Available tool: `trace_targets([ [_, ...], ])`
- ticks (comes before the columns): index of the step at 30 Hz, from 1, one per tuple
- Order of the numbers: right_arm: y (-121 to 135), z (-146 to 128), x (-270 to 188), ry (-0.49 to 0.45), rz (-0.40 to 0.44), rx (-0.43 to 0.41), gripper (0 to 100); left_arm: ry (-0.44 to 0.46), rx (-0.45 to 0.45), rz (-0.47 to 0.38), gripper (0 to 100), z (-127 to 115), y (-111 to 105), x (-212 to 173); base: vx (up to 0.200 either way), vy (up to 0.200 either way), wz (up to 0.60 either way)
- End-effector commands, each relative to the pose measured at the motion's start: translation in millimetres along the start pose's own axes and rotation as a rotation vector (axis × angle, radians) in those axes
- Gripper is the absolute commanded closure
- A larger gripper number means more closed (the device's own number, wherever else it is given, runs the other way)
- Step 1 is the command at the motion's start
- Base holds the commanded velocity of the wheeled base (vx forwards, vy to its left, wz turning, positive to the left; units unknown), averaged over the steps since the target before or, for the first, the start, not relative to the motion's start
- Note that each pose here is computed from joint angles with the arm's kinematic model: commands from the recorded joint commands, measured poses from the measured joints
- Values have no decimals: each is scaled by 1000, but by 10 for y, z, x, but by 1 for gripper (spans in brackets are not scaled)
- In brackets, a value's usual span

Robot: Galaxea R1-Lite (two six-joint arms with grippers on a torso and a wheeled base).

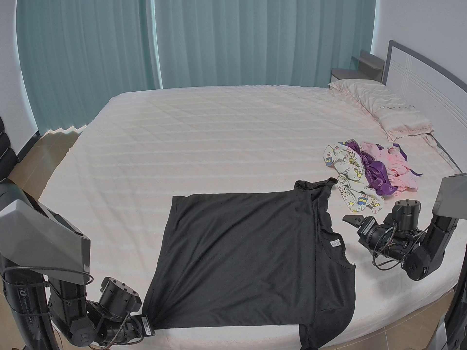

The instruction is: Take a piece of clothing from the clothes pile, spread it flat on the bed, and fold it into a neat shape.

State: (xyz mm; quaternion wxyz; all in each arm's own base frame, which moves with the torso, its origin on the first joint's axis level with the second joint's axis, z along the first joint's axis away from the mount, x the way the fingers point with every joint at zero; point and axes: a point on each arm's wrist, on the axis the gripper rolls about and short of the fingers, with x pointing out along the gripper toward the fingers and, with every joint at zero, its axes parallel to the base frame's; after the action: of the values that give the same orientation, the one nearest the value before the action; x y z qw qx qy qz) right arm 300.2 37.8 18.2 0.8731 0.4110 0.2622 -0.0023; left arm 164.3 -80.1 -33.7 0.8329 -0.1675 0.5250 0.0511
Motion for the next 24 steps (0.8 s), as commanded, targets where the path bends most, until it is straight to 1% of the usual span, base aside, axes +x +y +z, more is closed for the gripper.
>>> trace_targets([
  [1, -3, -2, -13, 2, -1, -1, 0, 32, 36, 36, 100, -52, 58, -102, 0, 0, 0],
  [5, -5, -10, -12, 6, -2, -3, 0, 27, 48, 28, 100, -47, 53, -167, 0, 0, 0],
  [8, -8, -13, -14, 7, -3, -7, 0, 52, 65, 49, 100, -74, 76, -190, 0, 0, 0],
  [12, -17, -21, -17, 11, -8, -10, 0, 80, 101, 57, 100, -129, 61, -185, 0, 0, 0],
  [13, -17, -21, -17, 11, -8, -10, 0, 82, 103, 59, 0, -131, 63, -185, 0, 0, 0],
  [18, -21, -24, -19, 12, -11, -11, 0, 106, 109, 84, 0, -153, 92, -191, 0, 0, 0],
  [22, -19, -23, -21, 12, -11, -12, 0, 82, 102, 64, 0, -122, 73, -206, 0, 0, 0],
  [24, -18, -23, -26, 13, -10, -17, 0, 38, 86, 24, 0, -58, 37, -243, 0, 0, 0],
])
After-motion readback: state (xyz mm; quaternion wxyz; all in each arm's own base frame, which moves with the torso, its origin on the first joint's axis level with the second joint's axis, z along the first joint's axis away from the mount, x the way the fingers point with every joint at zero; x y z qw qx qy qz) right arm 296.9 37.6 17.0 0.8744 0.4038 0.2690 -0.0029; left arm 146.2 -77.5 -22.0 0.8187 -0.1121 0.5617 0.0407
